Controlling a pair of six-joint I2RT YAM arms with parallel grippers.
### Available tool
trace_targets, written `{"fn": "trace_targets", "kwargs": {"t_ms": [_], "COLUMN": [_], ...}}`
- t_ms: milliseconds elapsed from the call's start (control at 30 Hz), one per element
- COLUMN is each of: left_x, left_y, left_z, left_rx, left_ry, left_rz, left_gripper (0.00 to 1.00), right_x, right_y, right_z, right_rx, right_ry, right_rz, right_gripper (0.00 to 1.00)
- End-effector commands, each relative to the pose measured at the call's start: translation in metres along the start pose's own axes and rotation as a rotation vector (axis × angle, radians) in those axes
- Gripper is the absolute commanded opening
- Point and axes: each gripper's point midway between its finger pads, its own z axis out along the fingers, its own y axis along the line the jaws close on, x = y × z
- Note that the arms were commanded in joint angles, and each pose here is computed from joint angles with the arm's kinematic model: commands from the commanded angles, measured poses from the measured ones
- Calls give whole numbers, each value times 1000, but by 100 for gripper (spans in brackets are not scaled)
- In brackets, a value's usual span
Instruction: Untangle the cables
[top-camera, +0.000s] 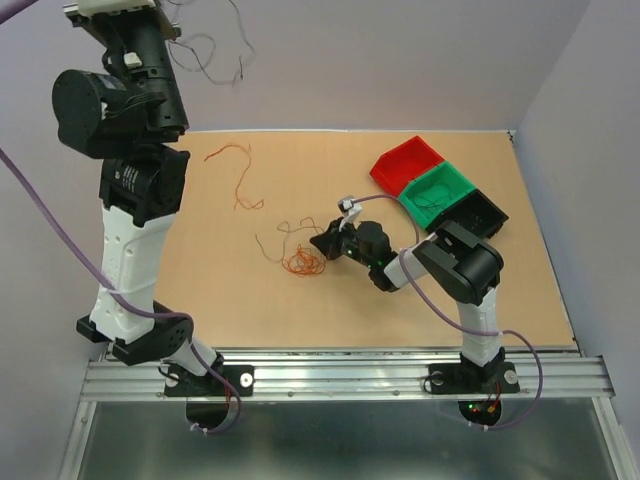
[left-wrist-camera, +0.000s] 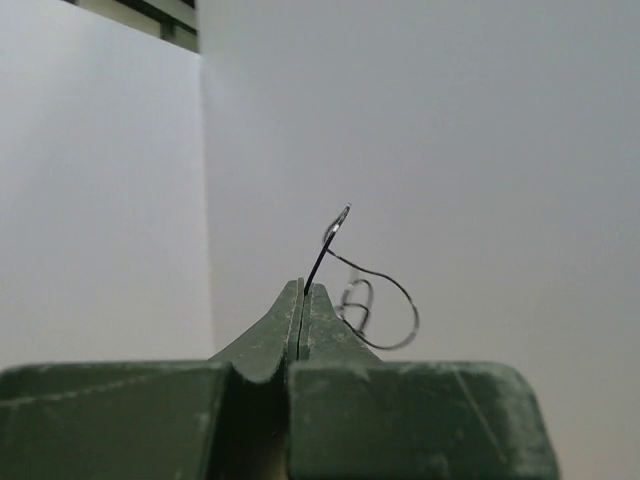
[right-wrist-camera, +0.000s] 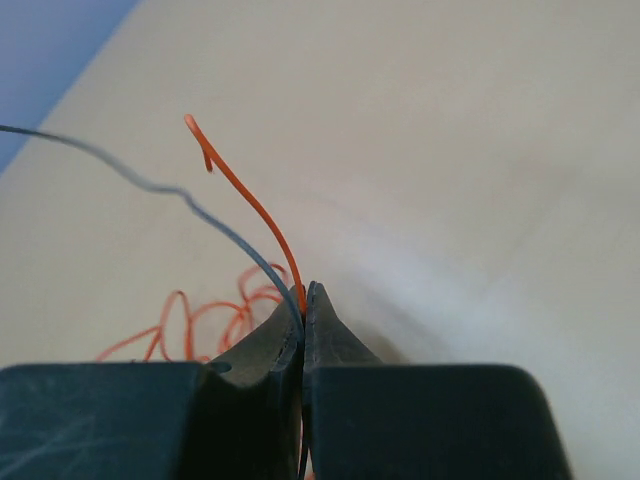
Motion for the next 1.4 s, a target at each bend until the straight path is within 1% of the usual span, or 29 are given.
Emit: {"fn": "trace_targets", "kwargs": {"t_ms": [0, 167, 200, 233, 267, 300, 333, 367, 433, 467, 533, 567, 633, 667, 700, 733, 767, 800, 833, 867, 900, 933, 967, 1067, 1200, 1267, 1300, 1367], "left_x": [-56, -35, -28, -20, -16, -12, -7, 1, 16, 17, 38, 45, 56, 68, 74, 70, 77, 96, 101, 113, 118, 123, 133, 151, 171, 176, 185, 189], "left_y": [74, 56, 48, 39, 35, 30, 22, 15, 2, -7, -21, -30, -41, -45, -50, -53, -59, -69, -75, -90, -98, -105, -118, -137, -153, -159, -162, -165], "left_z": [-24, -36, -37, -40, -41, -43, -45, -49, -54, -58, -67, -76, -88, -100, -107, -116, -123, -132, -138, -151, -157, -164, -174, -188, -200, -206, -211, -217], "left_rx": [-210, -90, -50, -6, 17, 41, 78, 112, 182, 227, 295, 348, 417, 450, 477, 527, 560, 596, 623, 706, 746, 783, 851, 935, 997, 1024, 1037, 1057], "left_ry": [-110, -80, -61, -54, -49, -45, -39, -24, 21, 28, 83, 98, 116, 139, 148, 129, 141, 179, 193, 211, 220, 234, 253, 290, 322, 329, 348, 355], "left_rz": [-38, -14, -2, 11, 11, 10, 1, 2, 11, -19, -12, -31, -44, -57, -68, -88, -97, -101, -126, -138, -147, -163, -170, -182, -187, -195, -196, -203], "left_gripper": [0, 0, 0, 0, 0, 0, 0, 0, 0, 0, 0, 0, 0, 0, 0, 0, 0, 0, 0, 0, 0, 0, 0, 0, 0, 0, 0, 0], "right_x": [20, 20, 22, 24, 25, 24, 18, 14, 7, -9, -12, -23, -26, -39, -41, -43, -48, -47, -63, -68, -70, -87, -92, -116, -147, -165, -166, -181], "right_y": [-37, -32, -25, -22, -17, -11, -4, -1, 4, 10, 15, 23, 28, 36, 41, 44, 48, 50, 60, 62, 62, 68, 69, 76, 85, 95, 96, 110], "right_z": [-14, -18, -19, -19, -20, -20, -23, -24, -29, -31, -37, -40, -49, -54, -59, -63, -67, -73, -80, -84, -89, -96, -99, -110, -110, -106, -101, -96], "right_rx": [209, 198, 160, 142, 120, 90, 64, 60, 53, 44, 31, 8, -10, -26, -43, -53, -65, -70, -92, -93, -87, -82, -80, -67, -58, -80, -86, -135], "right_ry": [4, 24, 48, 60, 73, 77, 72, 67, 64, 40, 67, 51, 63, 37, 44, 44, 37, 46, 11, -1, -4, -49, -62, -122, -188, -222, -221, -246], "right_rz": [80, 75, 51, 38, 23, 1, -35, -48, -85, -100, -140, -155, -180, -194, -207, -214, -221, -225, -244, -250, -253, -267, -274, -302, -324, -340, -344, -353], "right_gripper": [1, 1, 1, 6, 17, 35, 66, 75, 85, 91, 94, 96, 98, 98, 98, 99, 99, 99, 99, 99, 99, 100, 100, 100, 100, 100, 100, 100]}}
